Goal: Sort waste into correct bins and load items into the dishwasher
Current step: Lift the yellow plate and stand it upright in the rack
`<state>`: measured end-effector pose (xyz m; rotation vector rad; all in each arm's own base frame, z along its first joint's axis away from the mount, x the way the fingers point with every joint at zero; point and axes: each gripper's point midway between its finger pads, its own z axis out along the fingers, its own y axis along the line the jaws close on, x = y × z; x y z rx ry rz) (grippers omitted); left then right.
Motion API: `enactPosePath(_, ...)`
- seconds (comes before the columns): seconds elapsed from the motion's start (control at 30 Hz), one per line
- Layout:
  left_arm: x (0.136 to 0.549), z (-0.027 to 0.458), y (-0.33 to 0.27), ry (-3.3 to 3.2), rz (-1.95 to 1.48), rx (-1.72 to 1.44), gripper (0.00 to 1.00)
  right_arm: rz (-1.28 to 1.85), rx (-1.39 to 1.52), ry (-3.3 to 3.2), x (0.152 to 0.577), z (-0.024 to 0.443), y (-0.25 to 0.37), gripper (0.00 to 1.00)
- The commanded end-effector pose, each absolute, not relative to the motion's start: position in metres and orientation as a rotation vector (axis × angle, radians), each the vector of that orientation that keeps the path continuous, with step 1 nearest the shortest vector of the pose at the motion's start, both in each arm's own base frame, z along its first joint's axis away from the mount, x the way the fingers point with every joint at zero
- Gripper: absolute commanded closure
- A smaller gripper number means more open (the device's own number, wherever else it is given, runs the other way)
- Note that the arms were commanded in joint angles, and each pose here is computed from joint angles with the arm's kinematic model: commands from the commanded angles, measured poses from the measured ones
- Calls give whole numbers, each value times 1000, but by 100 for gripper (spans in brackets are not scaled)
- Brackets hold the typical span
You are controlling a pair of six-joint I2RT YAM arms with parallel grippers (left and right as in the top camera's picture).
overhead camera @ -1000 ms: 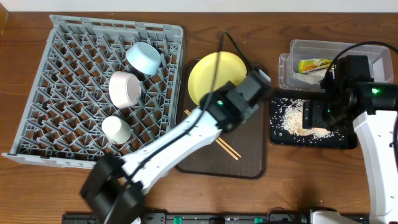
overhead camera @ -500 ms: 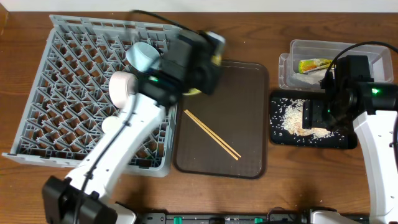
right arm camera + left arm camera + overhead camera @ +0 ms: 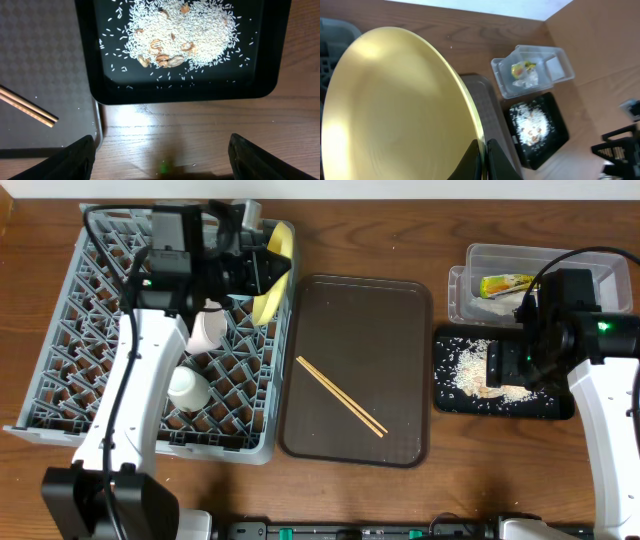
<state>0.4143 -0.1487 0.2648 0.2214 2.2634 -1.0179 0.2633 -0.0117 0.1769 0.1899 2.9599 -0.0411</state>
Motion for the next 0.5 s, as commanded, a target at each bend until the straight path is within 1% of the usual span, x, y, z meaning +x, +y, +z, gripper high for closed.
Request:
enactPosePath(0.0, 415, 263, -150, 2256, -1191, 192, 94, -53, 239, 2926, 265, 185, -18, 17)
enactPosePath(0.3, 425, 238, -150, 2324, -1254, 90, 94, -53, 239, 2926, 265, 185, -18, 17)
enactPosePath(0.47, 439, 212, -133, 2389, -1110, -4, 94, -53, 239, 2926, 265, 185, -18, 17)
